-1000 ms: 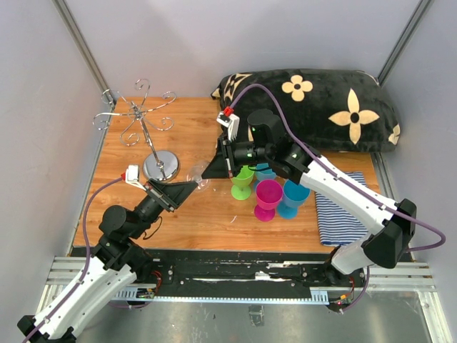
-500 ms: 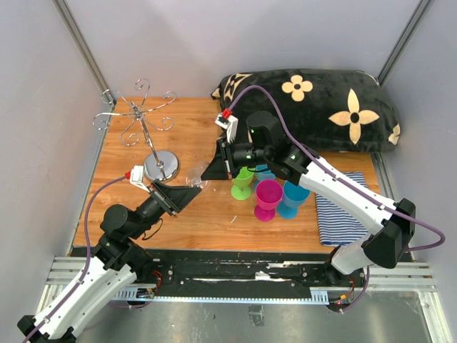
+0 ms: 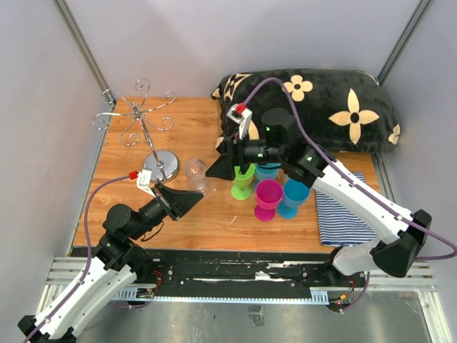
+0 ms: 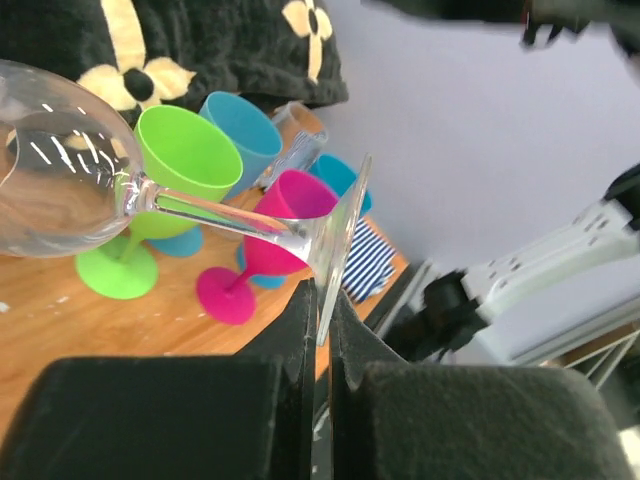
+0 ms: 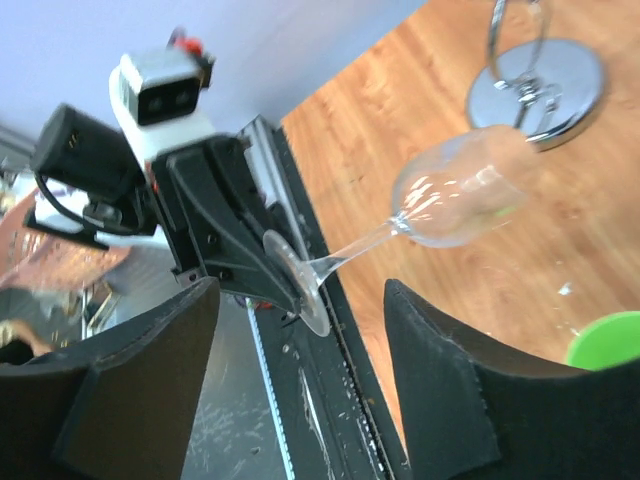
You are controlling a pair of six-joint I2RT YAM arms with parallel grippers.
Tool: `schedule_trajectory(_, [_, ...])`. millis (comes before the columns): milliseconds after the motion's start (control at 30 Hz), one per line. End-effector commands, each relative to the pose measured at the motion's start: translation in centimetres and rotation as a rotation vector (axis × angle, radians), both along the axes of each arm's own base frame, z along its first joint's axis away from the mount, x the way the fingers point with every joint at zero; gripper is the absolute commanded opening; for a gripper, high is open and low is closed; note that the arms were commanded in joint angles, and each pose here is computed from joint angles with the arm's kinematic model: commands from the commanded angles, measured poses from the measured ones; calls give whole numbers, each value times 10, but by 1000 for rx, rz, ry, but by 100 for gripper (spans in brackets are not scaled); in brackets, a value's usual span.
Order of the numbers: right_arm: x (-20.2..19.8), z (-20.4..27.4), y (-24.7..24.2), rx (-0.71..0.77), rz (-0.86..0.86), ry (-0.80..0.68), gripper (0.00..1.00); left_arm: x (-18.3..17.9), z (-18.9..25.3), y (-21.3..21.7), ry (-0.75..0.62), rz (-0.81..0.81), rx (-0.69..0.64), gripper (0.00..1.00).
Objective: Take the wine glass off the wine glass rack
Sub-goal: Place the wine glass at the center of the board.
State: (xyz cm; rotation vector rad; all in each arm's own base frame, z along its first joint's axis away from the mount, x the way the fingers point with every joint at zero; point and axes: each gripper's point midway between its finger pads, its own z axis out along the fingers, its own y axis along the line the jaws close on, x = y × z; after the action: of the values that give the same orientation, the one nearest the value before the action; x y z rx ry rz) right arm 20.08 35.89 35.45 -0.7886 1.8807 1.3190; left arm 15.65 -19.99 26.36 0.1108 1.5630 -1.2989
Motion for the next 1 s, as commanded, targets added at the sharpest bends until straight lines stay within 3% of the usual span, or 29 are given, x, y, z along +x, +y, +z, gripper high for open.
schedule_trajectory(0, [34, 3, -38, 4, -152, 11, 72, -21, -6, -7, -295, -122, 161, 0])
schedule_trajectory(167, [34, -9, -45, -23, -102, 74, 77, -74, -23, -27, -616, -464, 239, 0])
schedule_trajectory(267, [28, -18, -43, -60, -47, 112, 80, -91, -37, -28, -752, -584, 286, 0])
schedule_trajectory(600, [12, -56, -38, -143, 63, 269, 83, -101, -27, -27, -831, -599, 238, 1])
schedule_trajectory(800, [-3, -52, -31, -110, 185, 320, 67, -101, -24, -26, -831, -590, 232, 1])
schedule_trajectory(967, [-31, -40, -29, -42, 381, 387, 43, -96, -26, -26, -819, -571, 247, 1])
